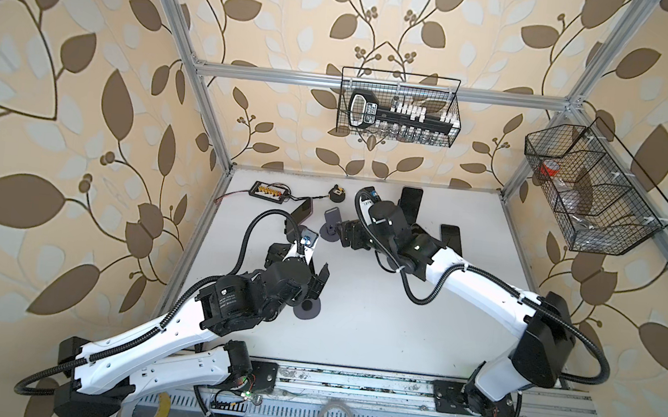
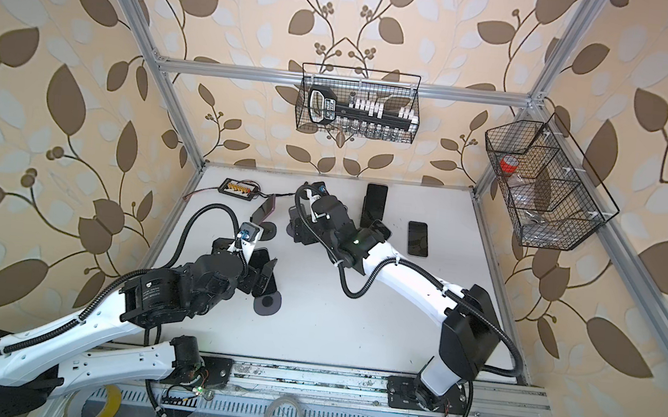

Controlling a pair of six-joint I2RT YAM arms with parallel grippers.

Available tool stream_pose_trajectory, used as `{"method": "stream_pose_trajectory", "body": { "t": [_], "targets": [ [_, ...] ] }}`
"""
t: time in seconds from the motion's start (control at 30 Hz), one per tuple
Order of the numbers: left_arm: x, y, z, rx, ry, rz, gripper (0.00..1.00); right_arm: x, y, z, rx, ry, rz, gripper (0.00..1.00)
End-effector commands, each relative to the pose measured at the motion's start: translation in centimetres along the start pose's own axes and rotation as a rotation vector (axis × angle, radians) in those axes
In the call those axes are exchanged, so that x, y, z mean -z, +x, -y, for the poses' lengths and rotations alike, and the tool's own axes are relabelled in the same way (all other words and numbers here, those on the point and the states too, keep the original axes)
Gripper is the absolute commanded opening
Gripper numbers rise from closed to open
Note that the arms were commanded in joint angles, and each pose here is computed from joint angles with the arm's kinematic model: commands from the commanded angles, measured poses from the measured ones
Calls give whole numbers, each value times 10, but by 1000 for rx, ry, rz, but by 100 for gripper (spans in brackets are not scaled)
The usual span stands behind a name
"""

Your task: Remove the phone from the phone stand

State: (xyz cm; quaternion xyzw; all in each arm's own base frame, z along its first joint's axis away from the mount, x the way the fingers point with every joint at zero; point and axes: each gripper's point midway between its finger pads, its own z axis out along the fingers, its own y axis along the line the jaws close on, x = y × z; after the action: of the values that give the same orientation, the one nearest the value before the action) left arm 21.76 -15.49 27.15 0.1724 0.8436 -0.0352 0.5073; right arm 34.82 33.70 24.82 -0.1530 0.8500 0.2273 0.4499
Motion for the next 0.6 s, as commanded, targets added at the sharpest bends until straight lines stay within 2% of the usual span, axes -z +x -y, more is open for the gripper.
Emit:
{"method": "stream_pose_trajectory", "body": {
  "t": [0.0, 0.3, 0.57],
  "targets": [
    [5, -15, -5, 93, -13, 46, 99, 20, 3, -6, -64, -13, 45, 84],
    [19, 9, -35, 276, -128, -34, 99, 50, 28, -37, -114, -91, 73, 84],
    [45, 54, -74, 469, -266, -129, 99, 45, 54, -78, -76, -110, 61, 84]
  ]
}}
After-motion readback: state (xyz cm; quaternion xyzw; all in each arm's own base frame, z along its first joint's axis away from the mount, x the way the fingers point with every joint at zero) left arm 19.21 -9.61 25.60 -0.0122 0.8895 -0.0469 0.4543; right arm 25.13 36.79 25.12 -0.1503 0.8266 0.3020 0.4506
